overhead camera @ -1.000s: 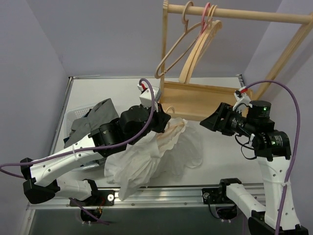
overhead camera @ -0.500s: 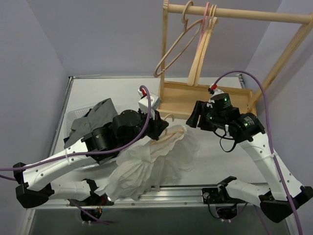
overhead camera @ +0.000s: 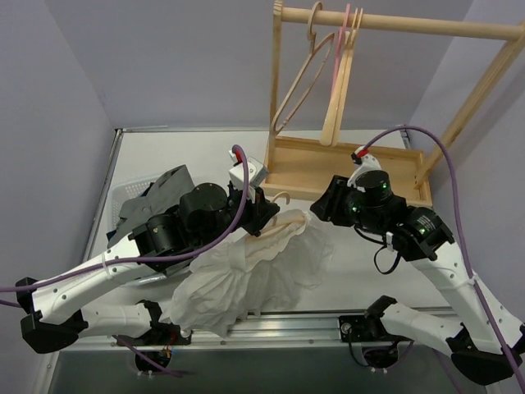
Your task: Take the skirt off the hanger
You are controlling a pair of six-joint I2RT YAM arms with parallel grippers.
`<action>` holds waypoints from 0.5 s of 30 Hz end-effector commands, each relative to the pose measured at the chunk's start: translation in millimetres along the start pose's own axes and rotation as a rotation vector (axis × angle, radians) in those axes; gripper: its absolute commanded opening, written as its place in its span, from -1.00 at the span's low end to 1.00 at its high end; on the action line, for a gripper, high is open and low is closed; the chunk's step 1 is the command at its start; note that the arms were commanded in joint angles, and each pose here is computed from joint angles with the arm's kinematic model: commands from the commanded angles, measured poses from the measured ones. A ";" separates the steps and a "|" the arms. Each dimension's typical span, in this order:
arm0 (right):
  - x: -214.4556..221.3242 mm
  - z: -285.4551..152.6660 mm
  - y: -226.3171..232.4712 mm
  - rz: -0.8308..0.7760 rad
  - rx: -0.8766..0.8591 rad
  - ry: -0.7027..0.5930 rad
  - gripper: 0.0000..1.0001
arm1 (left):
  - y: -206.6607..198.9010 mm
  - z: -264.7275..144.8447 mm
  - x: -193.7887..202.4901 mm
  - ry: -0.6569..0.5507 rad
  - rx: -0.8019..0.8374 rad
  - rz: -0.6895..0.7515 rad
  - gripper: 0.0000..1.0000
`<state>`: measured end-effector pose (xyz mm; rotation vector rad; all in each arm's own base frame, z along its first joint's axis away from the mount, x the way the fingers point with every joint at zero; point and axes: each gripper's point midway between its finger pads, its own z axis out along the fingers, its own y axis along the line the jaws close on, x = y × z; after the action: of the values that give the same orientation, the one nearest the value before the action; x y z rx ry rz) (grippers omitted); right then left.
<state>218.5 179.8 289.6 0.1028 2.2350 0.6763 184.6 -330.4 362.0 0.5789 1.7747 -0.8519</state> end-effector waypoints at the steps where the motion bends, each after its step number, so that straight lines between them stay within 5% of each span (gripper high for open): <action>1: 7.5 13.3 12.0 -0.018 0.018 0.005 -0.30 | -10.0 -3.9 -26.6 -0.081 0.048 0.002 -0.95; 8: 34.5 29.4 11.1 -0.090 0.126 0.055 -0.23 | -13.6 -5.0 -30.9 -0.079 0.065 0.005 -0.95; 15: 46.3 37.3 -14.3 -0.108 0.234 0.071 -0.35 | -13.1 -16.0 -26.9 -0.076 0.079 -0.004 -0.95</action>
<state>212.8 212.7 244.7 0.0326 2.3477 0.4826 179.5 -332.3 354.1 0.6334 1.7928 -0.8554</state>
